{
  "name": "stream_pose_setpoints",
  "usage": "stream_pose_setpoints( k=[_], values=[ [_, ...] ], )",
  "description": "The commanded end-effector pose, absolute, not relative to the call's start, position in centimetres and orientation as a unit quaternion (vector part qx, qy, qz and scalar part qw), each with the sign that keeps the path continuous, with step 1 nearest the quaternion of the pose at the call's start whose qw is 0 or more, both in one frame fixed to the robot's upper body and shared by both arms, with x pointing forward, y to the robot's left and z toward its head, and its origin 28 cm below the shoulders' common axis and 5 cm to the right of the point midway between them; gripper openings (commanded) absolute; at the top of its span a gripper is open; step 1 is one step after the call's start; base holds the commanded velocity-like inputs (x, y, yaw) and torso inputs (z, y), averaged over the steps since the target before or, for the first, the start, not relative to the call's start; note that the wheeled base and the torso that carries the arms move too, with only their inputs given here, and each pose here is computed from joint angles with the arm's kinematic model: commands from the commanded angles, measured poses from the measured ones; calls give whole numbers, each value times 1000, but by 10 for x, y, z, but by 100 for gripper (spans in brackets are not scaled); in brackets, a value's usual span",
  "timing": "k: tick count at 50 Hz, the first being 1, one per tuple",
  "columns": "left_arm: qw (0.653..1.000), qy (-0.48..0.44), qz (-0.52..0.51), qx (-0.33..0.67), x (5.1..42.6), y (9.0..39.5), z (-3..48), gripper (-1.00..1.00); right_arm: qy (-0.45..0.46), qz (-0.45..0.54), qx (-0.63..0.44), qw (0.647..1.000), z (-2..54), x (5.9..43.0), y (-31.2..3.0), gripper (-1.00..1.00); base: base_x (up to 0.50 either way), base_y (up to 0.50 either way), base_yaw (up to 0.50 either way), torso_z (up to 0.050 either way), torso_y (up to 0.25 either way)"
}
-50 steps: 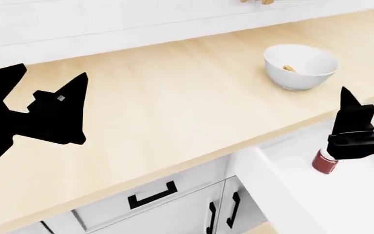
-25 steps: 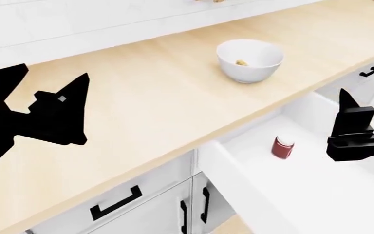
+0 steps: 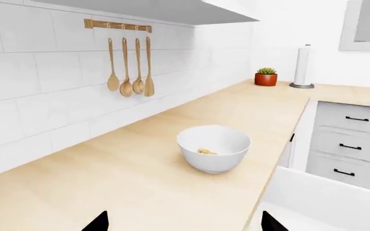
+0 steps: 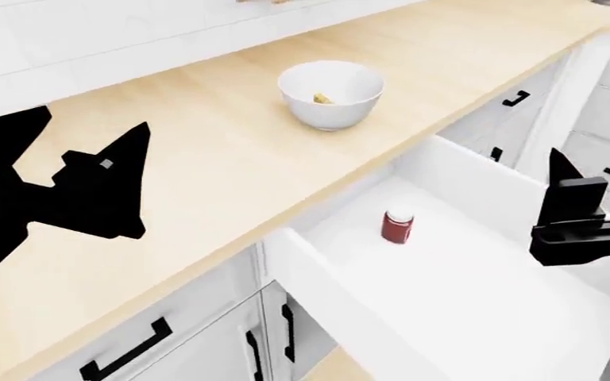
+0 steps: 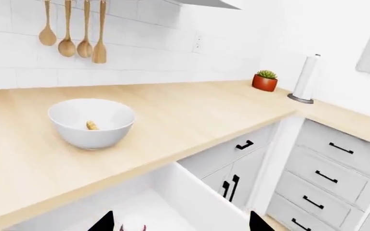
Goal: Place the bar in the bowl and close the drawer.
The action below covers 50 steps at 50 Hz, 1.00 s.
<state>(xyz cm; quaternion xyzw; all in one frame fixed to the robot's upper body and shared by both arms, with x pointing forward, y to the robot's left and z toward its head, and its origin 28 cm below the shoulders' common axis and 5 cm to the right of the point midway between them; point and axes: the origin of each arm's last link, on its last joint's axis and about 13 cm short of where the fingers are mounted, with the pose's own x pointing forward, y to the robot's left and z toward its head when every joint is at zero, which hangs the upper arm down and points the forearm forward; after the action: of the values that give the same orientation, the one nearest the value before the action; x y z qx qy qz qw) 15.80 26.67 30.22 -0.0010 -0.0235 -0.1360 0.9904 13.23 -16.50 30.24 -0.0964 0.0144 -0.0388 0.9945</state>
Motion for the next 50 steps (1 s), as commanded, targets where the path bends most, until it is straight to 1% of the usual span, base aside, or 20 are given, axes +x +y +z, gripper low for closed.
stream_pose_setpoints(
  k=[1, 50],
  values=[
    [990, -22, -138, 0, 158, 267, 302, 100, 17, -37, -94, 995, 302, 132, -165, 100, -32, 29, -500, 0, 0],
    [989, -19, -146, 1, 156, 265, 304, 100, 28, -16, -83, 996, 300, 131, -165, 100, -131, 159, -500, 0, 0]
  ],
)
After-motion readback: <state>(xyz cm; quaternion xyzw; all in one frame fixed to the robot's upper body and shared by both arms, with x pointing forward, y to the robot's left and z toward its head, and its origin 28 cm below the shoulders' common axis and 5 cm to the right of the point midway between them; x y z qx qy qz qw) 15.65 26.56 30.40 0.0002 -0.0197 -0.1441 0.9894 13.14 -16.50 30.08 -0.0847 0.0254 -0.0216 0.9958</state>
